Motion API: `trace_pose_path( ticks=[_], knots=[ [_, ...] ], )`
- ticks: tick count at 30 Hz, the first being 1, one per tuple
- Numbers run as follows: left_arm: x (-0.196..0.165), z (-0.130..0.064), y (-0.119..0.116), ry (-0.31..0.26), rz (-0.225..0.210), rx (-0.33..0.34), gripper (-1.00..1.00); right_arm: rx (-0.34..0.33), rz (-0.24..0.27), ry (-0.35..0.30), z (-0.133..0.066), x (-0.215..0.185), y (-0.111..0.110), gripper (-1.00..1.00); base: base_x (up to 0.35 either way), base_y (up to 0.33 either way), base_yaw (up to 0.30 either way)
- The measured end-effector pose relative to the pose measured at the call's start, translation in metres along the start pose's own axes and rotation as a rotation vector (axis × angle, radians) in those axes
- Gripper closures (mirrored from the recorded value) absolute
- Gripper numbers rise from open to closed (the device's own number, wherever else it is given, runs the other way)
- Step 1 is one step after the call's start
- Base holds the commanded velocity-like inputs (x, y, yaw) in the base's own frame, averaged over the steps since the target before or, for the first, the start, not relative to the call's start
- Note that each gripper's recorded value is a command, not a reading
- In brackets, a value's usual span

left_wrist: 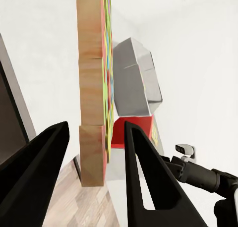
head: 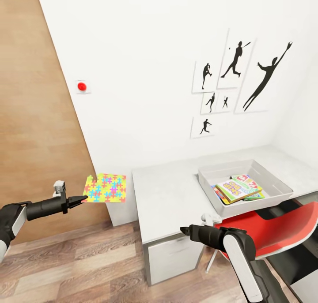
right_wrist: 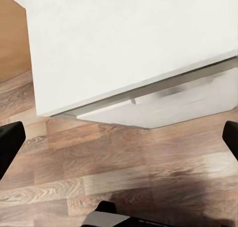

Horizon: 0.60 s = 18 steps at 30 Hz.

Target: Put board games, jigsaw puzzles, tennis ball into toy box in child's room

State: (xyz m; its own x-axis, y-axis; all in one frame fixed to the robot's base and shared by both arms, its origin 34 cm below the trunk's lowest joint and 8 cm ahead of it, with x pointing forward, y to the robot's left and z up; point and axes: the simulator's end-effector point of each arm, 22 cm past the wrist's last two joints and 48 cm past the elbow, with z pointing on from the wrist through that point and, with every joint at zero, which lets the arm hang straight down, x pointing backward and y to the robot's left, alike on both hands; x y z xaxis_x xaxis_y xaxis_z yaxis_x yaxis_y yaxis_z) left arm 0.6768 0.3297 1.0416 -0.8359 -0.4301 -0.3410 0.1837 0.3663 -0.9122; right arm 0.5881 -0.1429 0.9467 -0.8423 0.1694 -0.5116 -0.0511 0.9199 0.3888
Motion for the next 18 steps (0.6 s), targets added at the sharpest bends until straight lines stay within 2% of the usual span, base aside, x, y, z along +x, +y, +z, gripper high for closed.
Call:
trace_pose_path(
  ticks=[7, 18],
  knots=[
    [0.000, -0.001, -0.002, -0.001, 0.003, 0.004, 1.00, -0.007, 0.004, -0.017, -0.001, -0.006, 0.005, -1.00, -0.013, 0.000, 0.000],
    [-0.003, -0.004, -0.021, -0.006, 0.020, 0.056, 1.00, -0.027, 0.008, -0.066, -0.006, -0.019, 0.017, -1.00, -0.001, 0.000, 0.000]
  ],
)
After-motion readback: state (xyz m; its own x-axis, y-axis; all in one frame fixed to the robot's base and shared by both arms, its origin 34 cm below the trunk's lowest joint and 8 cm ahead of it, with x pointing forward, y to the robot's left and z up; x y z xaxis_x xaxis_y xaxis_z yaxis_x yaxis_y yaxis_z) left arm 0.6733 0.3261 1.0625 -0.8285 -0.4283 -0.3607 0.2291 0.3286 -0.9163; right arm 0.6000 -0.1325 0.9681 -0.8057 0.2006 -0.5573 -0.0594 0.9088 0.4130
